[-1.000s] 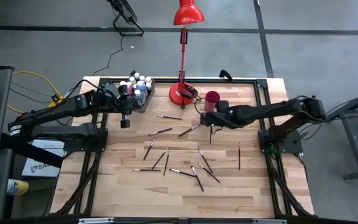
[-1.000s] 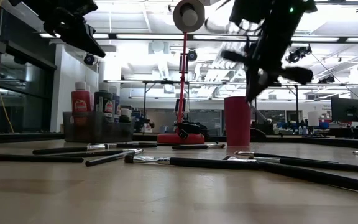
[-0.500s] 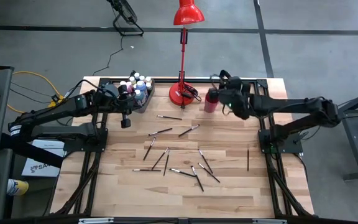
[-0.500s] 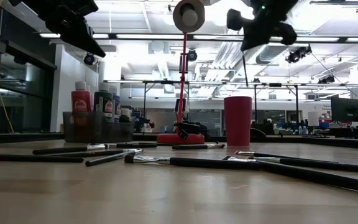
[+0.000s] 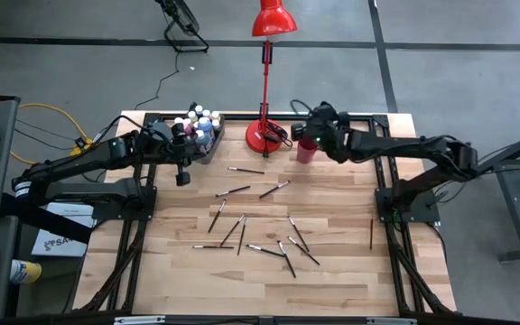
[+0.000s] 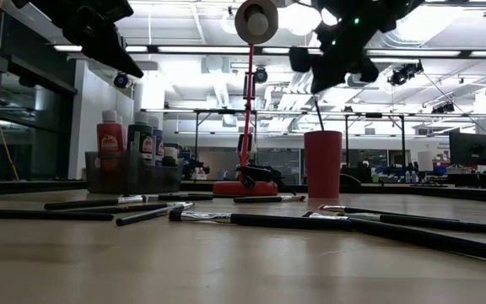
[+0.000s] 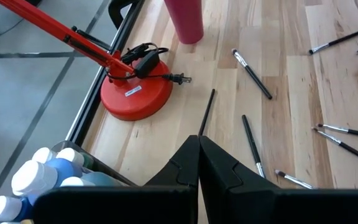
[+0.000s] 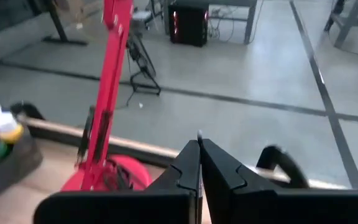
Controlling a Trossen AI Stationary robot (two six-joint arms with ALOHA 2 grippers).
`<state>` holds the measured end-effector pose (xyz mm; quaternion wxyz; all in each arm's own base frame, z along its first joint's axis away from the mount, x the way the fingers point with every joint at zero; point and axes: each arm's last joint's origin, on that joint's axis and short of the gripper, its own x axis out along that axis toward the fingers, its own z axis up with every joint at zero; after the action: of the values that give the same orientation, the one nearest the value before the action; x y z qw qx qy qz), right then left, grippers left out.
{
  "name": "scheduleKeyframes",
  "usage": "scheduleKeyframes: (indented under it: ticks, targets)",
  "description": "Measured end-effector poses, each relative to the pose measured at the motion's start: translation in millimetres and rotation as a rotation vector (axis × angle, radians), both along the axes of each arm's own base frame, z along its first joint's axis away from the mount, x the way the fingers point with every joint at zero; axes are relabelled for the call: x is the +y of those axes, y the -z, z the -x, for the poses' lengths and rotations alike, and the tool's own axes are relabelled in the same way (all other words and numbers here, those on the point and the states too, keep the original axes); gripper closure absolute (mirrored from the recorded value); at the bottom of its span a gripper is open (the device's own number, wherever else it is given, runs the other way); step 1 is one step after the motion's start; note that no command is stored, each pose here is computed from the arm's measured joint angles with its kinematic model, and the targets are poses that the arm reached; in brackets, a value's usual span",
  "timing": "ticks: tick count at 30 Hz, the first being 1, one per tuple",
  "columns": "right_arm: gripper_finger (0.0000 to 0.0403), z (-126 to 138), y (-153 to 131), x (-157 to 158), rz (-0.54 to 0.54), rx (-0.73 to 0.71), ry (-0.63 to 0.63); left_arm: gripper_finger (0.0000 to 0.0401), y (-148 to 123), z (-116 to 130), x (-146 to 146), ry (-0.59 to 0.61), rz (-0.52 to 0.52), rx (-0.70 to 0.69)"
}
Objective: Pick & Place Paint Supplies
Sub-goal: Put the paint brush into the cup
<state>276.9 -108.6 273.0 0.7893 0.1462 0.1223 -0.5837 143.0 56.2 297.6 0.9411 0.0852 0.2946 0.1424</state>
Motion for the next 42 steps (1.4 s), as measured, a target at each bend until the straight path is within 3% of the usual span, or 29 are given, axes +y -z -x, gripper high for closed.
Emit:
scheduleKeyframes:
  ticks: [10,18,24,32,37,42]
  targets:
    - [0.0384,4.2,19.0,5.9,-0.139,0.013,0.046,0.0401,0.1,0.1,0.0,0.0,0.0,0.001]
    - [0.0308,5.4,21.4,8.5,-0.267,-0.033,-0.017,0.0401,0.1,0.0,0.0,0.0,0.0,0.001]
    - [0.0263,27.4,8.6,16.5,-0.474,-0.095,-0.072,0.0401,0.1,0.1,0.0,0.0,0.0,0.001]
    - [0.0279,83.6,-13.7,50.9,-0.88,-0.18,-0.013,0.0401,0.0,0.0,0.0,0.002,-0.004,0.002]
    - [0.0301,102.9,-6.3,88.8,-1.118,-0.011,0.096,0.0401,0.0,0.0,0.0,0.014,-0.022,0.009]
    - [0.032,106.7,6.2,126.1,-1.181,0.172,0.24,0.0401,0.0,0.0,0.0,0.026,-0.039,0.017]
